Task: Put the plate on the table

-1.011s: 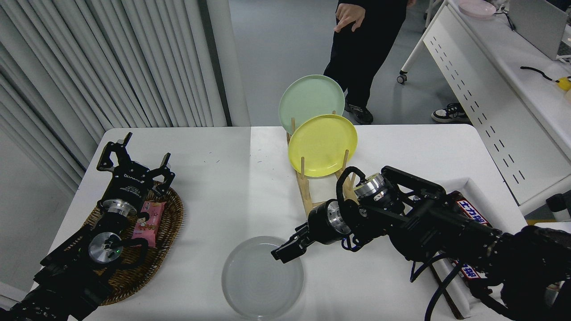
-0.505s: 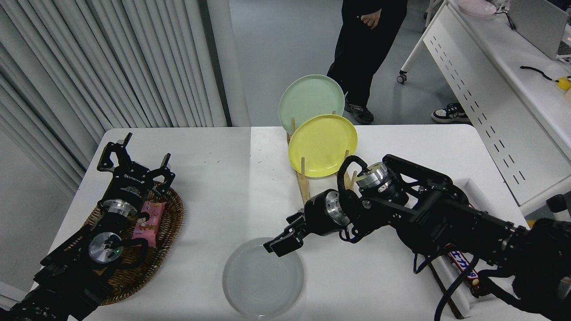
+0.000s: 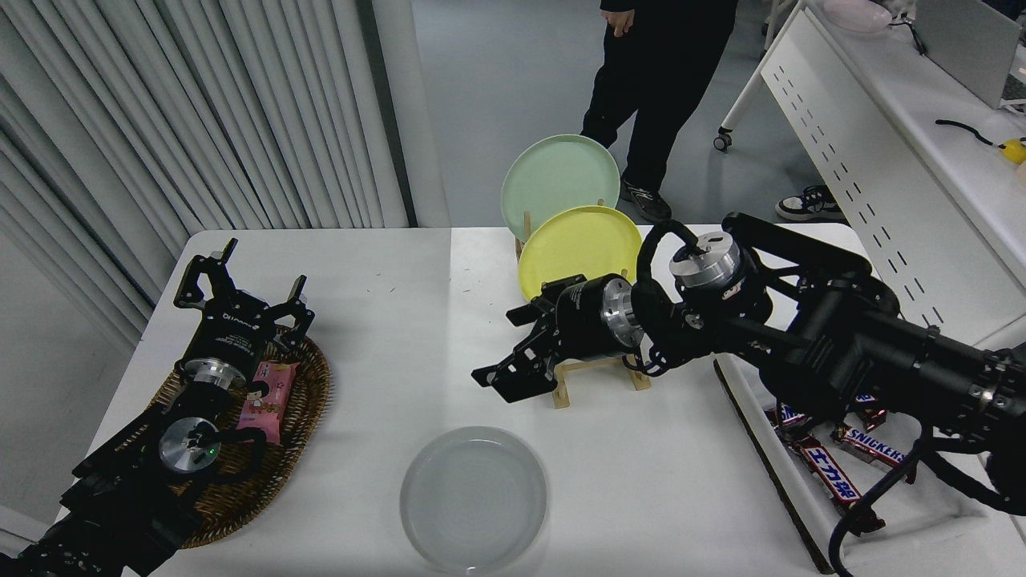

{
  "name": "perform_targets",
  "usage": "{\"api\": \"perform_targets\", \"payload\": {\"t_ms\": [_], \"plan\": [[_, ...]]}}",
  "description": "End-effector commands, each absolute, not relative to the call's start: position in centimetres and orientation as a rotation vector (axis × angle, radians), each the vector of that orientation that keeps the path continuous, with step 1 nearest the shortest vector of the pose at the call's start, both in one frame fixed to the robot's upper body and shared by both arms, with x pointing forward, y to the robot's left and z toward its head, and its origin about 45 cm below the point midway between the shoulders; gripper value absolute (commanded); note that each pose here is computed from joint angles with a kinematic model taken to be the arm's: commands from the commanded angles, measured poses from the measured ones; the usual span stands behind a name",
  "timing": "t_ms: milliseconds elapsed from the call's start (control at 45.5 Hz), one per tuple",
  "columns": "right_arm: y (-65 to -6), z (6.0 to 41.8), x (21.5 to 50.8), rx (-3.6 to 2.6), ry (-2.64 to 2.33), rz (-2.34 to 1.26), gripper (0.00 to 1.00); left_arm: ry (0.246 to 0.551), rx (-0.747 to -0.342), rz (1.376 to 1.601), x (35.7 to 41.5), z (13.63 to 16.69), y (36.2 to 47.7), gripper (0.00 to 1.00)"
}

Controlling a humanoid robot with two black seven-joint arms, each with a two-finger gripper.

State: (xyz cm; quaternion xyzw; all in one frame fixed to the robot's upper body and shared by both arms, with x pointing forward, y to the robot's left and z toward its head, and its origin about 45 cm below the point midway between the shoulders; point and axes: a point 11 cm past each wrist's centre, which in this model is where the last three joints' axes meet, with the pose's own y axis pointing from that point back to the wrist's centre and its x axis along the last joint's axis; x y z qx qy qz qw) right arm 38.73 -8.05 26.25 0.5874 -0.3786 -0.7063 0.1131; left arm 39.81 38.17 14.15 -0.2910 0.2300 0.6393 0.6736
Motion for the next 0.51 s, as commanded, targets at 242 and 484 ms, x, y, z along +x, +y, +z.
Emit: {"api": "perform_targets", "payload": {"t_ms": [242, 484], "plan": [[-10.2, 34.9, 40.7, 2.357, -0.904, -1.855, 1.00, 0.518, -0.655, 1.439, 39.81, 14.15, 38.2, 1.00], [-11.6, 37.9, 42.2, 2.580, -0.984, -1.620, 1.00, 0.518, -0.654, 1.439, 39.81, 14.13, 38.2, 1.00]]}}
